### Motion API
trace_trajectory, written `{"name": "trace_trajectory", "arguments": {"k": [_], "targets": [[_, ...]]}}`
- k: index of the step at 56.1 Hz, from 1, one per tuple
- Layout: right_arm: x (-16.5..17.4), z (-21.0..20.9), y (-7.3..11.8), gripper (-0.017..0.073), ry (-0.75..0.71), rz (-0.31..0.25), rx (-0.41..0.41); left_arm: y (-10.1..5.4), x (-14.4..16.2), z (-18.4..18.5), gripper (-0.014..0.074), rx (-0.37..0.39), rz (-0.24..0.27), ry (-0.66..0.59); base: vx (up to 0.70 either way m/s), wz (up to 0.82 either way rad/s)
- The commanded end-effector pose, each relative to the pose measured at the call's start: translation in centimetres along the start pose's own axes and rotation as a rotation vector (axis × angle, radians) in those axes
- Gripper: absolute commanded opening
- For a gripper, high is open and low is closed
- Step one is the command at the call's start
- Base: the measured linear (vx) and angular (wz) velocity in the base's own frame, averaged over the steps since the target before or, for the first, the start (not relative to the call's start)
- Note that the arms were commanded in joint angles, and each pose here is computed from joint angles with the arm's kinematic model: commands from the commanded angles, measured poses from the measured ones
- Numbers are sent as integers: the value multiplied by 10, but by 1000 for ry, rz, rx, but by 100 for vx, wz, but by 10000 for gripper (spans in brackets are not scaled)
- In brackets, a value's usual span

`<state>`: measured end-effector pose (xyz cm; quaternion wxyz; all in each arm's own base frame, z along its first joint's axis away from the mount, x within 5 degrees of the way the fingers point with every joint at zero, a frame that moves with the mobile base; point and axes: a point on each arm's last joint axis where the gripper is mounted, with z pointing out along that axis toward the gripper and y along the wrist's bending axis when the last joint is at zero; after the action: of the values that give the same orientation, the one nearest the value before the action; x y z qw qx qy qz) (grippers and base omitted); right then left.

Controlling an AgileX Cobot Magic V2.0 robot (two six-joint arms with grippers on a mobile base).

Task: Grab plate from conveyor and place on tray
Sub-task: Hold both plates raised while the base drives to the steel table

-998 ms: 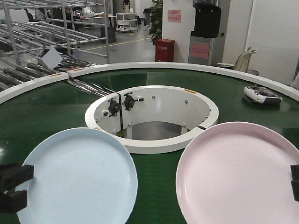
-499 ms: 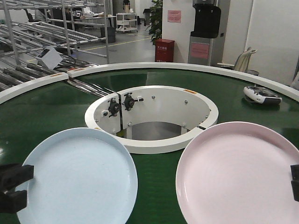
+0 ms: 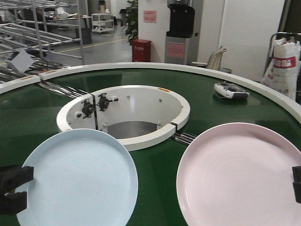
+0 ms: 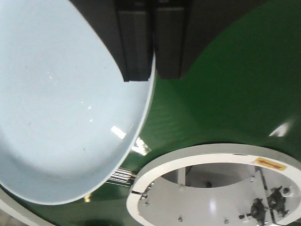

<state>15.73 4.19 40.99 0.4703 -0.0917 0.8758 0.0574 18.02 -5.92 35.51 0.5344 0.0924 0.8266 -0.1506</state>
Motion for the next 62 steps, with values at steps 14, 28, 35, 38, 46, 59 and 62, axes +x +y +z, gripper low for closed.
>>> {"name": "trace_trajectory", "arguments": {"k": [14, 28, 35, 38, 46, 59, 62], "targets": [[-12, -8, 0, -9, -106, -11, 0, -2, -18, -8, -3, 4, -10, -121, -13, -49], [-12, -8, 0, -9, -106, -11, 0, -2, -18, -8, 0, 4, -10, -121, -14, -55], [-12, -8, 0, -9, -106, -11, 0, -2, -18, -8, 0, 4, -10, -121, -15, -57], [-12, -8, 0, -9, -106, -11, 0, -2, -18, -8, 0, 4, -10, -121, -15, -57], [-12, -8, 0, -9, -106, -11, 0, -2, -18, -8, 0, 4, -10, -121, -15, -57], [-12, -8, 0, -9, -106, -11, 0, -2, -18, -8, 0, 4, -10, -121, -13, -55], [-12, -8, 0, -9, -106, -11, 0, -2, -18, -8, 0, 4, -10, -121, -12, -55]]}}
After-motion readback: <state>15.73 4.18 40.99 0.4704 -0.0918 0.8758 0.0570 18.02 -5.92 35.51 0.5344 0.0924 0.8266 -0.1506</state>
